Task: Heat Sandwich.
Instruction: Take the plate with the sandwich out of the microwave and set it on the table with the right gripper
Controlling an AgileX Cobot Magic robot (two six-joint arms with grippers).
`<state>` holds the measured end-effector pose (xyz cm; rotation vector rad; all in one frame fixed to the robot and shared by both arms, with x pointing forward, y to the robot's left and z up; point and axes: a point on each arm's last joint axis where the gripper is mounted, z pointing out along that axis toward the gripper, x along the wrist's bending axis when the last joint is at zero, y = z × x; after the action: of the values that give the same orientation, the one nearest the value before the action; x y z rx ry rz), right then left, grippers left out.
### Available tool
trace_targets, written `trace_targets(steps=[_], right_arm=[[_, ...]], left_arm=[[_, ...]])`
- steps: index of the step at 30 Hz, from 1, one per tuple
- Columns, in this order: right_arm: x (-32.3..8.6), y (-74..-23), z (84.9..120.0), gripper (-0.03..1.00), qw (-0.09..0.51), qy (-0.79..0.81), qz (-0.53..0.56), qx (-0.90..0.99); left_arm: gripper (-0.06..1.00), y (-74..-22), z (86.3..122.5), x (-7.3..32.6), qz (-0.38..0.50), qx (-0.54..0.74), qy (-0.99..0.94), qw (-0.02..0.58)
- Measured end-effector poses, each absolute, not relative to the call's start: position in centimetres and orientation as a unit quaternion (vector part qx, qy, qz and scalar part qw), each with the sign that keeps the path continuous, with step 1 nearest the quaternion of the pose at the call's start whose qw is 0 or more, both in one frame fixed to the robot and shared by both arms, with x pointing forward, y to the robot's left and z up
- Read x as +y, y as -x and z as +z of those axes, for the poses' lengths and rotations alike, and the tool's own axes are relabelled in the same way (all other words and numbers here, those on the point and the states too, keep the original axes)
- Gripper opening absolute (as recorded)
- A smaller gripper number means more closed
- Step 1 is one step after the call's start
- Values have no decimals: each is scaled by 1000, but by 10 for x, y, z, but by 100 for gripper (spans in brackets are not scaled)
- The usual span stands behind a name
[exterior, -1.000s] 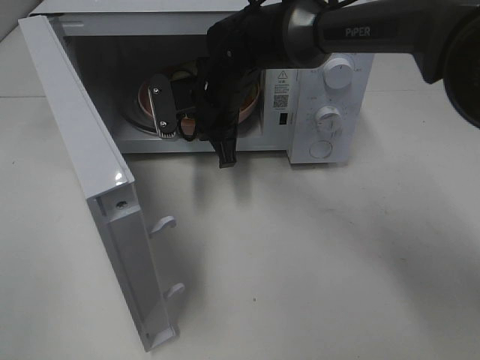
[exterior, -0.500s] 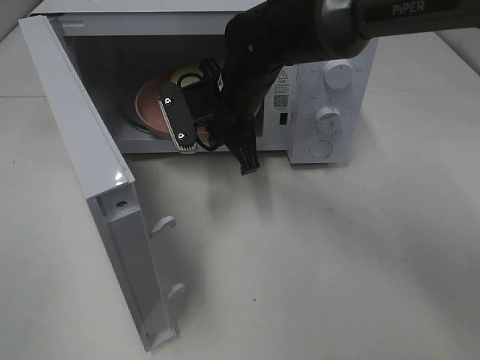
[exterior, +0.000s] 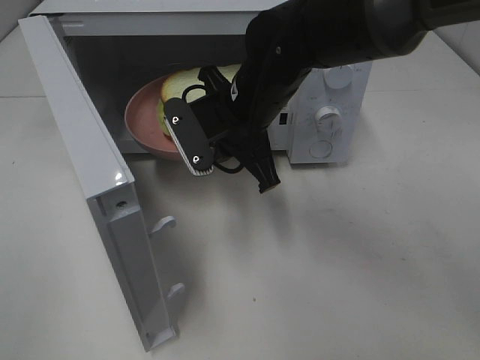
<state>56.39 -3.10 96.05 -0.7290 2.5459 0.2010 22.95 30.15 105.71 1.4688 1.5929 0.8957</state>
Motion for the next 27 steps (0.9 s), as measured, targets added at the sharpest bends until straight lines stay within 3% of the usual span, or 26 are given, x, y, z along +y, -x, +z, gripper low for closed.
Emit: trace_targets(steps=[27], right_arm=[[-80, -481, 994, 7, 238, 279, 94, 925]], left_arm=[[99, -230, 1057, 301, 352, 626, -577, 388]])
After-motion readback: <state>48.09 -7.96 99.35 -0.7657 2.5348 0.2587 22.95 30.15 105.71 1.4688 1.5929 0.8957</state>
